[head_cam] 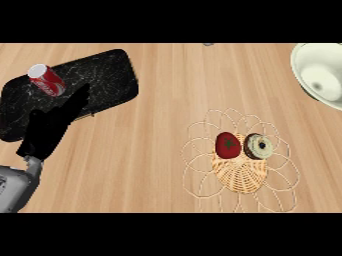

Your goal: Pick the cupcake from the placemat and place it in the bowl

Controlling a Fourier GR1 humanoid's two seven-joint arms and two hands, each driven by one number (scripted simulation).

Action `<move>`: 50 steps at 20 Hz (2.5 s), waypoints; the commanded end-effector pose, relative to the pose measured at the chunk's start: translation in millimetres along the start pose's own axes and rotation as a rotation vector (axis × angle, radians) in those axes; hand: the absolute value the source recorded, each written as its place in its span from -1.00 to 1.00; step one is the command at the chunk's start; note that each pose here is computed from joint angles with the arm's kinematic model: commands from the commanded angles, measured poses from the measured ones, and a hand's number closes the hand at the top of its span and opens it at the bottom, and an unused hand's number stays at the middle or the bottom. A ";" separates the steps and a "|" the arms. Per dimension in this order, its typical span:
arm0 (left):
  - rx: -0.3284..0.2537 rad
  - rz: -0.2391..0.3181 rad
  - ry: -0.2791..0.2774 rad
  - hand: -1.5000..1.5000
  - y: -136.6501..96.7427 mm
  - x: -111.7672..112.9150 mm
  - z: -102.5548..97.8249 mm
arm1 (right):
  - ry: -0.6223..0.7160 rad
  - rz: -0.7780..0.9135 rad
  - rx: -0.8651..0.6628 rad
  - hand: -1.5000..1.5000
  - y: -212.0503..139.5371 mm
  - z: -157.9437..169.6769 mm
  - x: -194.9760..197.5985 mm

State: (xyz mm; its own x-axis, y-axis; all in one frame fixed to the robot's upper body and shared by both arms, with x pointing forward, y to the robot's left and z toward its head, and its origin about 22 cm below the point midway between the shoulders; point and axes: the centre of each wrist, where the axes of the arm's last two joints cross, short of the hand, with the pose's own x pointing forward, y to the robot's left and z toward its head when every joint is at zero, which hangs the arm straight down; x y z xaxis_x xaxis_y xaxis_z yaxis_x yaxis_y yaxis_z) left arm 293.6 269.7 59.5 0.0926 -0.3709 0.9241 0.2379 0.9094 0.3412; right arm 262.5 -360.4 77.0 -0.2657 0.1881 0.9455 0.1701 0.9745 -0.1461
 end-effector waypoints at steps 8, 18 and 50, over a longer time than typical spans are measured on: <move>0.309 0.008 -0.204 0.00 11.7 29.6 -11.6 | 0.029 -0.082 0.242 1.00 -27.7 -30.3 -34.4; 0.365 0.016 -0.209 0.00 4.5 34.2 -11.2 | -0.215 -0.161 0.761 -1.00 -75.9 -61.7 -4.8; 0.376 0.016 -0.172 0.00 -14.4 10.5 3.9 | -0.076 0.761 1.442 -1.00 83.5 -87.9 -3.6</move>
State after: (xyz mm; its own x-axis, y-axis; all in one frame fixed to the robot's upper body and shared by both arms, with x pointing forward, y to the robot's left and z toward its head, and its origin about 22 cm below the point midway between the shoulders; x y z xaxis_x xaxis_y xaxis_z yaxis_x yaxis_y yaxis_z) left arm 289.3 260.2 77.8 -0.0774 -0.3495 0.9337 -0.1482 0.9302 0.3359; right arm 357.0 -300.6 100.9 -0.5943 0.6076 0.5269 -0.6522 0.0192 -0.7578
